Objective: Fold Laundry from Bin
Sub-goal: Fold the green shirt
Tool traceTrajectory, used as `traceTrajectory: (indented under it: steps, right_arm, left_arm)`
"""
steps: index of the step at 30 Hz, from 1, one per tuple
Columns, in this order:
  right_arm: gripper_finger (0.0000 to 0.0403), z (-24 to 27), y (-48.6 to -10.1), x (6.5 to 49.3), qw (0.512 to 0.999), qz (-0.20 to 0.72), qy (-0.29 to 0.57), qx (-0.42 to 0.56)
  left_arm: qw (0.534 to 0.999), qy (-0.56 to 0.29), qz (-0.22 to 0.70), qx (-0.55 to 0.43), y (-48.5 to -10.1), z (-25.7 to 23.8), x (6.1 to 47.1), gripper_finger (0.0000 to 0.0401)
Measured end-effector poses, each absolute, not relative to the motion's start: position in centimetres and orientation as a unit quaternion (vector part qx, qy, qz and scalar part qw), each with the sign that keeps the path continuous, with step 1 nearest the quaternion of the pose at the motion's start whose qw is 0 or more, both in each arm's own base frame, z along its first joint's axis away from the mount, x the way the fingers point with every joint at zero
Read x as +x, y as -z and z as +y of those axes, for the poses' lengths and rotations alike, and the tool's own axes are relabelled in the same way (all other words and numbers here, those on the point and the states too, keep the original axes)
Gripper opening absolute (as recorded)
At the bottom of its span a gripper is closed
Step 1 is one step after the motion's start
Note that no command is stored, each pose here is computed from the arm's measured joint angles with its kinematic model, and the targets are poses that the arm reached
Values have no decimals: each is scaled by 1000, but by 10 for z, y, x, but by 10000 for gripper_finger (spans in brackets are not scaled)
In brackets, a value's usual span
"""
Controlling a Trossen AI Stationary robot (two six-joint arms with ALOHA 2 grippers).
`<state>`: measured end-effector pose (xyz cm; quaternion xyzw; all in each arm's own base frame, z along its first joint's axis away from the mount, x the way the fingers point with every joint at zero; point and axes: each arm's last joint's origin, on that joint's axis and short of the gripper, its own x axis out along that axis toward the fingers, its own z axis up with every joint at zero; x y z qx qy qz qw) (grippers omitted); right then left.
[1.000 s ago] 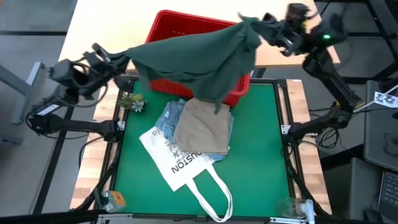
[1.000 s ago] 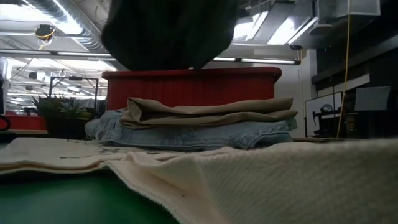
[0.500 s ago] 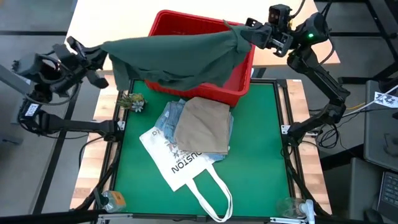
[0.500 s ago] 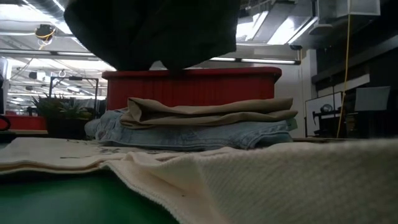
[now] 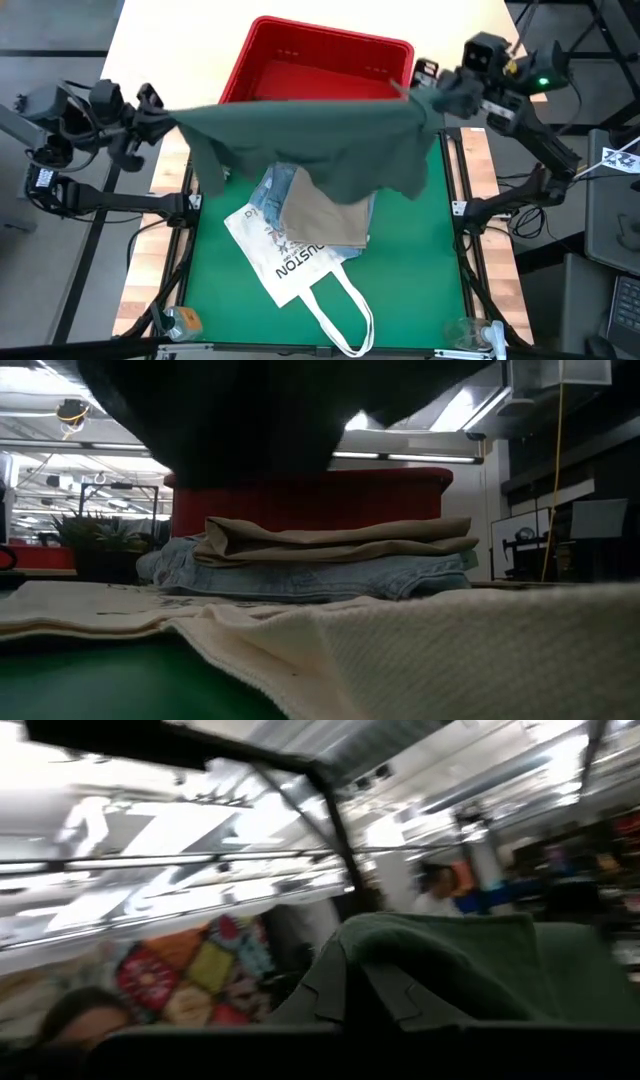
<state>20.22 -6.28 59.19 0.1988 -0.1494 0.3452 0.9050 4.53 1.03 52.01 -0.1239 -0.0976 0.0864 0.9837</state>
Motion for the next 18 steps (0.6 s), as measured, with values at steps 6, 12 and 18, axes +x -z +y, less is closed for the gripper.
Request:
traceTrajectory:
  steps: [6, 12, 18]
  right_arm:
    - [5, -24, -590, 209, 880, -125, -402, 219]
    - [5, 16, -577, 220, 875, -81, -418, 233]
    - [5, 48, -557, 219, 918, -19, -335, 212]
  left_arm:
    - [976, 23, -66, -208, -517, 4, 46, 0]
    - [958, 85, -16, -272, -511, 0, 47, 0]
    - [940, 78, 79, -321, -493, -1, 50, 0]
